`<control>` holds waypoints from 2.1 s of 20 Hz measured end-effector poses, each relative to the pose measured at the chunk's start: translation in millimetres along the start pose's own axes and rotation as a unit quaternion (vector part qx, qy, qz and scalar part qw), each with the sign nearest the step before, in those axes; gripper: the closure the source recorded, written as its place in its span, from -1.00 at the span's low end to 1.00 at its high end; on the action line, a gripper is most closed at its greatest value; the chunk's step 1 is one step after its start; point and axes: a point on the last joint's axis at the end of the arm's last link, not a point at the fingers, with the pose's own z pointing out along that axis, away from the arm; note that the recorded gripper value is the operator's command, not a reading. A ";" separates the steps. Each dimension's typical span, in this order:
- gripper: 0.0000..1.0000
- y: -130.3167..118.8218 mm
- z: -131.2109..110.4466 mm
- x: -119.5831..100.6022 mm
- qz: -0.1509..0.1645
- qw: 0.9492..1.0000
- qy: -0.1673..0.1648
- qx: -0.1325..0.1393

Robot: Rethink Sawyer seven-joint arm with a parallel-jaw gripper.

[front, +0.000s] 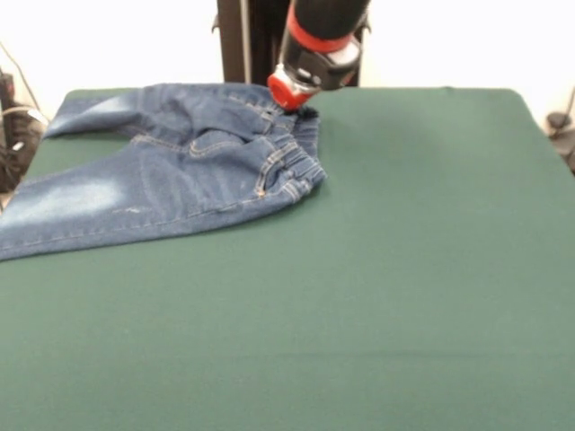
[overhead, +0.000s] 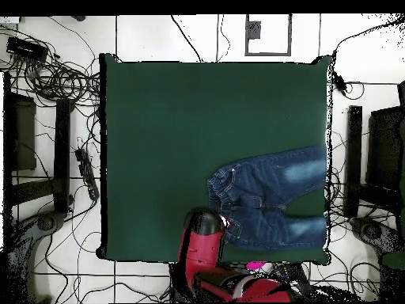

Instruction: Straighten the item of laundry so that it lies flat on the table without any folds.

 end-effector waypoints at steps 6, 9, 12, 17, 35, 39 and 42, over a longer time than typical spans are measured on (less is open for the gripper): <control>1.00 1.7 -1.3 6.8 0.011 1.000 -0.023 -0.002; 1.00 1.5 -1.5 9.6 0.006 0.999 -0.032 -0.007; 1.00 1.7 -3.1 12.0 -0.005 0.999 -0.035 -0.016; 1.00 7.7 -11.2 19.0 -0.016 0.999 -0.022 -0.026; 1.00 60.0 -82.5 116.1 0.037 0.995 0.076 -0.043; 1.00 70.4 -98.6 138.8 0.048 0.993 0.091 -0.049; 1.00 79.3 -110.9 159.4 0.061 0.992 0.100 -0.052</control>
